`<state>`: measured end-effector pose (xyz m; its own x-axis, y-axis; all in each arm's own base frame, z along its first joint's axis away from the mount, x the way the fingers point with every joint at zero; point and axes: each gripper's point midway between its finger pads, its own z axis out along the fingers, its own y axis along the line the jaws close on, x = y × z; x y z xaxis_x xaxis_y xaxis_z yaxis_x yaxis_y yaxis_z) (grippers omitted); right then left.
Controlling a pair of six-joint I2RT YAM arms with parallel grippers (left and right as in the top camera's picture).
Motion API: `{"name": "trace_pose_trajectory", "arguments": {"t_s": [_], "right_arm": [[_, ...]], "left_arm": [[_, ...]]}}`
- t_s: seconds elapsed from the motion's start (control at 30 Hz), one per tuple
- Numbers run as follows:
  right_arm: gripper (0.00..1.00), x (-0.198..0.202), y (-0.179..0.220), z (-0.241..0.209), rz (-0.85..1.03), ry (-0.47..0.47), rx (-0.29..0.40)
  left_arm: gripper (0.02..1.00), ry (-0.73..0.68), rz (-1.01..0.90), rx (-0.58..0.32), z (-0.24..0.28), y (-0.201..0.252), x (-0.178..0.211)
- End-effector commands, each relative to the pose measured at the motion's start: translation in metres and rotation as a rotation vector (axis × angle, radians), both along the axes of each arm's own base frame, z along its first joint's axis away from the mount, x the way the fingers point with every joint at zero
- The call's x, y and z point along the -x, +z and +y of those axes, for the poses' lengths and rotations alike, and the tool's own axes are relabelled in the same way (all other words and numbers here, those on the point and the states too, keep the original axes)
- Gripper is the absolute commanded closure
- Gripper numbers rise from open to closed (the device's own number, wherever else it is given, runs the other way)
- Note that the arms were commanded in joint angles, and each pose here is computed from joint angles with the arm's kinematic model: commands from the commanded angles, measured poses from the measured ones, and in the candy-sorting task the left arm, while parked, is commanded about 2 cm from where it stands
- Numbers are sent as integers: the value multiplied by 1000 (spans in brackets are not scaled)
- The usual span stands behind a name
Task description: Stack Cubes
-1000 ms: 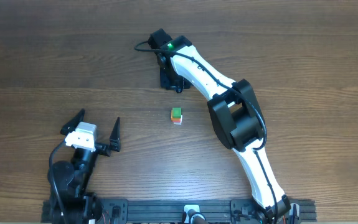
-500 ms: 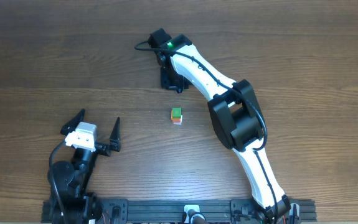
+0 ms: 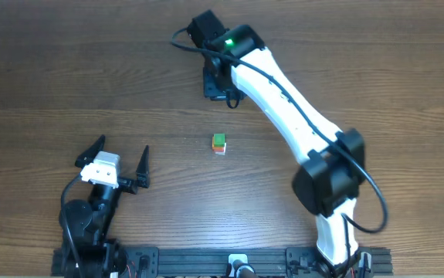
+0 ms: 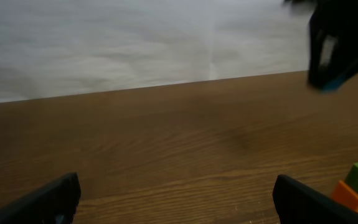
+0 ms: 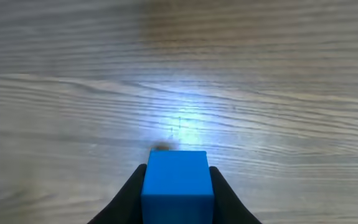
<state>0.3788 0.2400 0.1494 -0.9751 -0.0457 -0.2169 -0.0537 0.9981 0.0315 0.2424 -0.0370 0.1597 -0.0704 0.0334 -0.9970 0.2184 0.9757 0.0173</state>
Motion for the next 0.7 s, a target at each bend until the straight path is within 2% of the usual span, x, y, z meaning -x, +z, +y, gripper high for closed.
{"name": "trace_pose_trajectory", "arguments": {"t_s": [0.03, 0.23, 0.43, 0.7], "right_arm": [[989, 22, 37, -1, -44, -3, 1], [989, 58, 37, 2, -24, 3, 1], [993, 88, 19, 1, -4, -2, 3], [989, 101, 2, 12, 25, 20, -4]], "left_arm": [[18, -6, -5, -13, 0, -1, 0], [18, -6, -5, -13, 0, -1, 0], [18, -6, -5, -13, 0, -1, 0], [18, -6, -5, -13, 0, -1, 0]]}}
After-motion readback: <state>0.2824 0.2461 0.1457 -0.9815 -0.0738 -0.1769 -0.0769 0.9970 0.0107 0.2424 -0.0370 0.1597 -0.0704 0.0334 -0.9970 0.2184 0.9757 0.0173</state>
